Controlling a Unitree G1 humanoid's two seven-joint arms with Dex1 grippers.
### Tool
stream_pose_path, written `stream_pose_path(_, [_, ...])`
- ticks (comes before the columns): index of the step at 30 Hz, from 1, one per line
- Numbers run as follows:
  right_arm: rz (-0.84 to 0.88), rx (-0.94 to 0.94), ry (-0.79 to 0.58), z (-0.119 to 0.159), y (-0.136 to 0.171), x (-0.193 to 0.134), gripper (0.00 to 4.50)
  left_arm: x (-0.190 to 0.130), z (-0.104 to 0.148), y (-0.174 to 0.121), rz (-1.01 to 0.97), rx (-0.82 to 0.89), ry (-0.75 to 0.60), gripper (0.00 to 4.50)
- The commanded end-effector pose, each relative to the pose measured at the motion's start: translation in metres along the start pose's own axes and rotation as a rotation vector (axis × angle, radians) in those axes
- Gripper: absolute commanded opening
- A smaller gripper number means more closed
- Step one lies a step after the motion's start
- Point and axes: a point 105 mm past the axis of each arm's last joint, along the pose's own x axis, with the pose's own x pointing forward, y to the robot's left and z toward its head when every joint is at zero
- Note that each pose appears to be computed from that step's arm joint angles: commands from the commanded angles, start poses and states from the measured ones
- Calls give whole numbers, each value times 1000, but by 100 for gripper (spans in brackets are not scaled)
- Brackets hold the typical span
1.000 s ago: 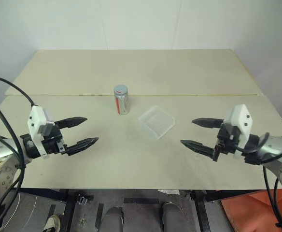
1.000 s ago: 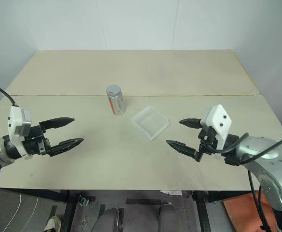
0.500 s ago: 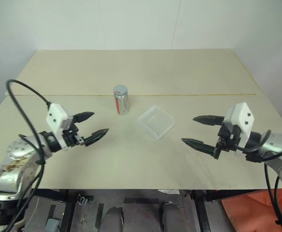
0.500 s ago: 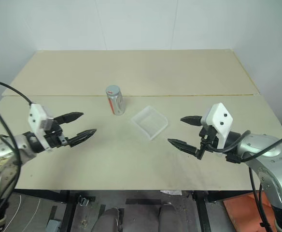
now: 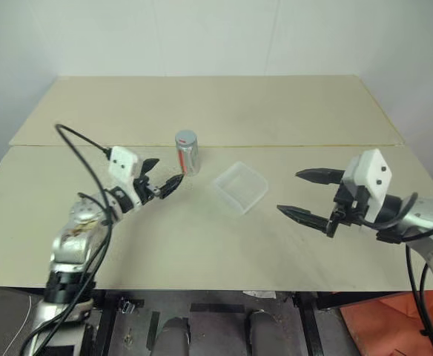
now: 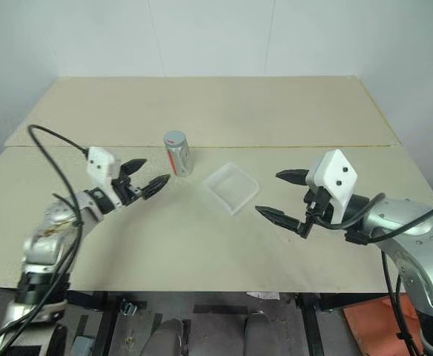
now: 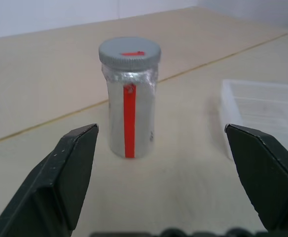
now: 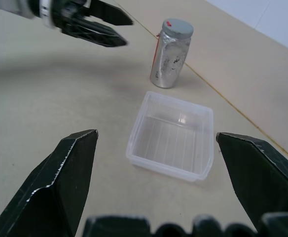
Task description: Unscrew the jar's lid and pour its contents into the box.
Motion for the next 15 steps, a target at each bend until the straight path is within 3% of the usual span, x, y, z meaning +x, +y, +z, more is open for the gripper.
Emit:
stream_pose_path(1, [-7,-55,-36,14,0,0,450,11,10,7,47,21,-53,446])
stream_pose_path(15, [-7,-74,-50,21,2,1,450,47,6,3,67,-20,-109,446])
